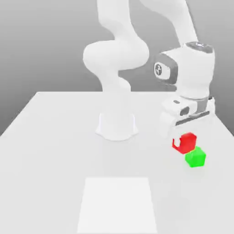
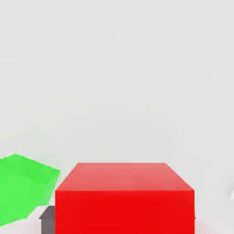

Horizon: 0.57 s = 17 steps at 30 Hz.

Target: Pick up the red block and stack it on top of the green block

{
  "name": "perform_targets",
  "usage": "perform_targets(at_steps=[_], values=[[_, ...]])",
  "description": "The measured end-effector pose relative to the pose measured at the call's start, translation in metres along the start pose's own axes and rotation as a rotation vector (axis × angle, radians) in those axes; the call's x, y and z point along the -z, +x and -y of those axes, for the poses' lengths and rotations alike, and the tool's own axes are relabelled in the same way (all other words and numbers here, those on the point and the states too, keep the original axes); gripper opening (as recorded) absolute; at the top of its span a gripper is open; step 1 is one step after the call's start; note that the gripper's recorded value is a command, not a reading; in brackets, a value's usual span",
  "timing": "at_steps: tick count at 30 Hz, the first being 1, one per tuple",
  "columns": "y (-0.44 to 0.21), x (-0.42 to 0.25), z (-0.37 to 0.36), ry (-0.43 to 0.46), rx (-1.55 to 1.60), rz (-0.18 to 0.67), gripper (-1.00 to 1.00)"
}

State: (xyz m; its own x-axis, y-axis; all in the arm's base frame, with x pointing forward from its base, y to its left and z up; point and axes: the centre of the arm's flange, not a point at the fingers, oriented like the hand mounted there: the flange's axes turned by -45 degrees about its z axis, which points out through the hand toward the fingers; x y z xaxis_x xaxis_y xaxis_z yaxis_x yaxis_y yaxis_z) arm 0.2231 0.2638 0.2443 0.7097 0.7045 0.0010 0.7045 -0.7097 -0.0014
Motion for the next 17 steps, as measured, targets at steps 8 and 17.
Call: perform_targets(at_steps=[8, 17], values=[[0.0, -0.032, 0.014, -0.07, 0.071, 0.024, -1.0], [-0.002, -0.063, 0.02, -0.031, 0.079, 0.013, -1.0]])
